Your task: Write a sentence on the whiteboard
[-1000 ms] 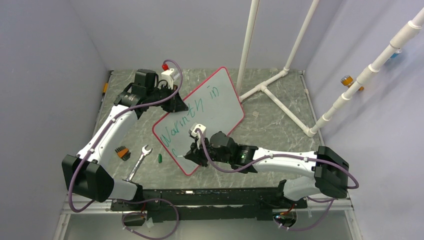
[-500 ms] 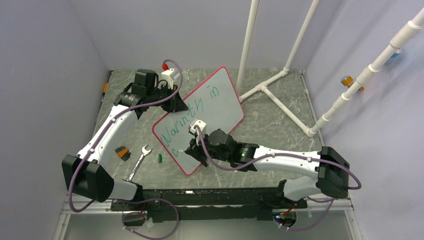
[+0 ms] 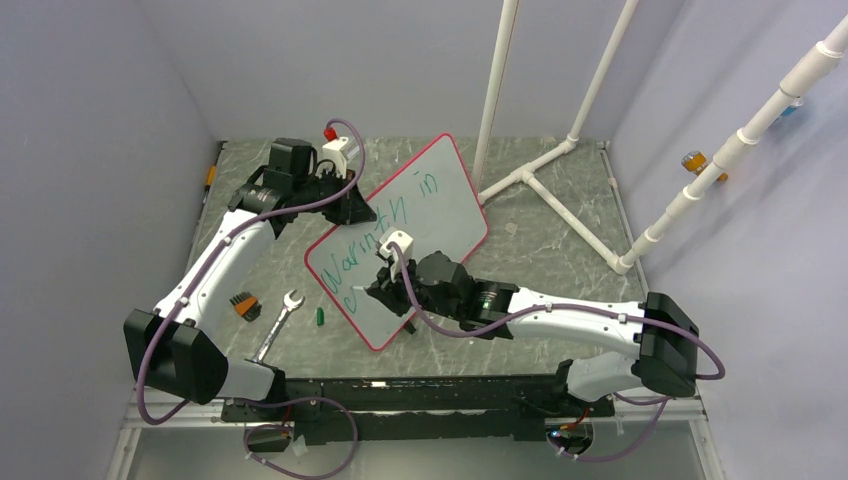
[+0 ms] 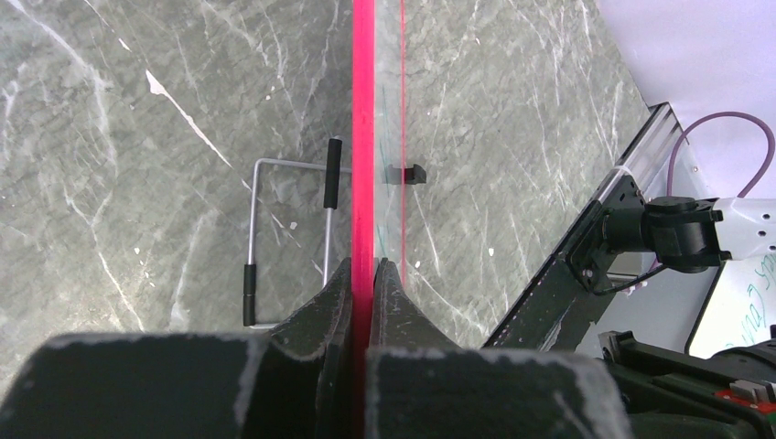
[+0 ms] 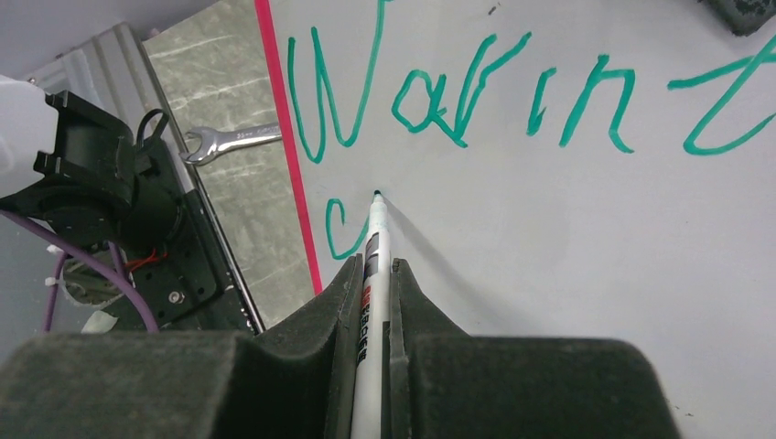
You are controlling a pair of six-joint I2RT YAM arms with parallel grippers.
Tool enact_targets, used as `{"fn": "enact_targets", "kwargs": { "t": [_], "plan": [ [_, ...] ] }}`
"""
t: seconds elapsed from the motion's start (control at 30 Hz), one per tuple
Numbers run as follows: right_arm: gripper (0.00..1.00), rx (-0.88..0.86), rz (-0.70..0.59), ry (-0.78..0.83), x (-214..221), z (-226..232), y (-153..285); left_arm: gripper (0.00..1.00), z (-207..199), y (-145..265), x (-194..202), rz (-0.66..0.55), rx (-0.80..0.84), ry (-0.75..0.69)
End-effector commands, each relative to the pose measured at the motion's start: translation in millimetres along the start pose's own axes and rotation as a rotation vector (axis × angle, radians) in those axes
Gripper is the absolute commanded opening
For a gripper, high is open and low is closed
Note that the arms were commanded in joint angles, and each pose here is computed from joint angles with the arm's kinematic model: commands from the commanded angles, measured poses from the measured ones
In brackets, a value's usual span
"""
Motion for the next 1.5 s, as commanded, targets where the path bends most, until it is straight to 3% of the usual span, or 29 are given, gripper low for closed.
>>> {"fn": "enact_targets", "kwargs": {
  "t": [0.0, 0.63, 1.47],
  "plan": [
    [0.0, 0.043, 0.011, -0.029, 16, -10, 1, 0.0, 14, -5, 6, 0.025, -0.114, -0.107],
    [0.0, 0.02, 0.108, -0.091, 60, -5, 8, 0.0, 14, -6, 6, 0.026, -0.114, -0.104],
    [0.0, -0.067, 0.022, -0.056, 8, 21, 2, 0.0, 14, -5, 6, 0.023, -0.113, -0.108]
  ]
}}
Point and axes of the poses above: each gripper's point midway between its finger pads, its own y axis back along the fingers, its own z axis along the line the jaws close on, x = y × z, the point moved 10 cm from there along y, back along the fingers, and after that the axes turned 6 degrees about -y, right-handed, at the moved point
